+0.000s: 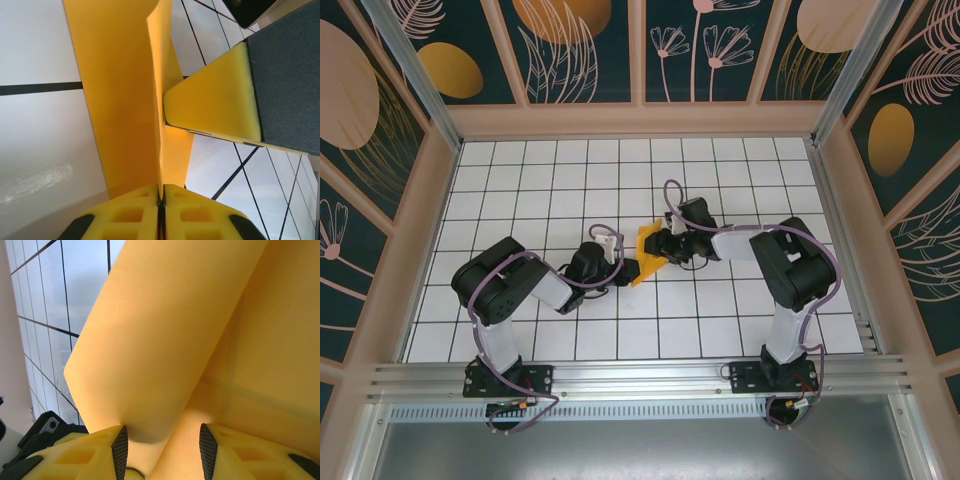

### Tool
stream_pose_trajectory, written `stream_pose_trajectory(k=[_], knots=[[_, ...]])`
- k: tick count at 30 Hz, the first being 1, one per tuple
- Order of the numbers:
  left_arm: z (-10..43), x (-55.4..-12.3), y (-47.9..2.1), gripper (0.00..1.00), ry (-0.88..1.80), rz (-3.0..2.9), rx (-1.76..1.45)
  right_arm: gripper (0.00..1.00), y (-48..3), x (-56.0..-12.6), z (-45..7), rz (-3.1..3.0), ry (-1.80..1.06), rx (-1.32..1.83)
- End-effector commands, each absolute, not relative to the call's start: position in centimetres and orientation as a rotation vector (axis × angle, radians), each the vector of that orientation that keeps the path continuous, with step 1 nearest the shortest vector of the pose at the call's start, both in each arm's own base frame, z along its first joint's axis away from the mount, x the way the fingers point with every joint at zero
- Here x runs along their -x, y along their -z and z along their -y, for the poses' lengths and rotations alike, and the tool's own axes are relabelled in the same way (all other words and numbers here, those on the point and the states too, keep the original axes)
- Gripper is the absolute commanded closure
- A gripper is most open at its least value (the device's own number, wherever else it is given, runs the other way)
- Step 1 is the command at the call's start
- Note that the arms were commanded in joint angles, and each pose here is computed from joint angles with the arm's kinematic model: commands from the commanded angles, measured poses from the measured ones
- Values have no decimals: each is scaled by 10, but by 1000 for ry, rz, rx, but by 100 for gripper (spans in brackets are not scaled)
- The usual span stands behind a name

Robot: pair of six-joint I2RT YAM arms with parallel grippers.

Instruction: Fold a paper plane with a square sheet of paper (pick it up from the middle)

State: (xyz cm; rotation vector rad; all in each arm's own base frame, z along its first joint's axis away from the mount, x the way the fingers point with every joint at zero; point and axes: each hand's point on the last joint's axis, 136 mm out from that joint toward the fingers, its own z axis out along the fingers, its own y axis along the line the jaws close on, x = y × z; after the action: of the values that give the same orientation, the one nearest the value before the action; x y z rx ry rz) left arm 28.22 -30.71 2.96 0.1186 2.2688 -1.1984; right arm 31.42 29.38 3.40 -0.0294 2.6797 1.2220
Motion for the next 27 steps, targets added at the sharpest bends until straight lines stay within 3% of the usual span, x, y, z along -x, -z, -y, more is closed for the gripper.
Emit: stream_pose_trajectory(k=[1,7,12,27], knots=[[309,-284,-35,81,1223,-2244,-130,55,-16,-314,-289,-2735,-1130,10],[301,-283,-39,67,1192,-2252,-90,55,-9,-314,-284,-2762,-1087,-25],[293,-281,-39,64,1157,-2269,-55,55,-8,-314,-283,-2766,-1075,-33],[303,-269,-23,88,1184,-2371,-82,57,-5,-314,-281,-2780,-1063,-47]])
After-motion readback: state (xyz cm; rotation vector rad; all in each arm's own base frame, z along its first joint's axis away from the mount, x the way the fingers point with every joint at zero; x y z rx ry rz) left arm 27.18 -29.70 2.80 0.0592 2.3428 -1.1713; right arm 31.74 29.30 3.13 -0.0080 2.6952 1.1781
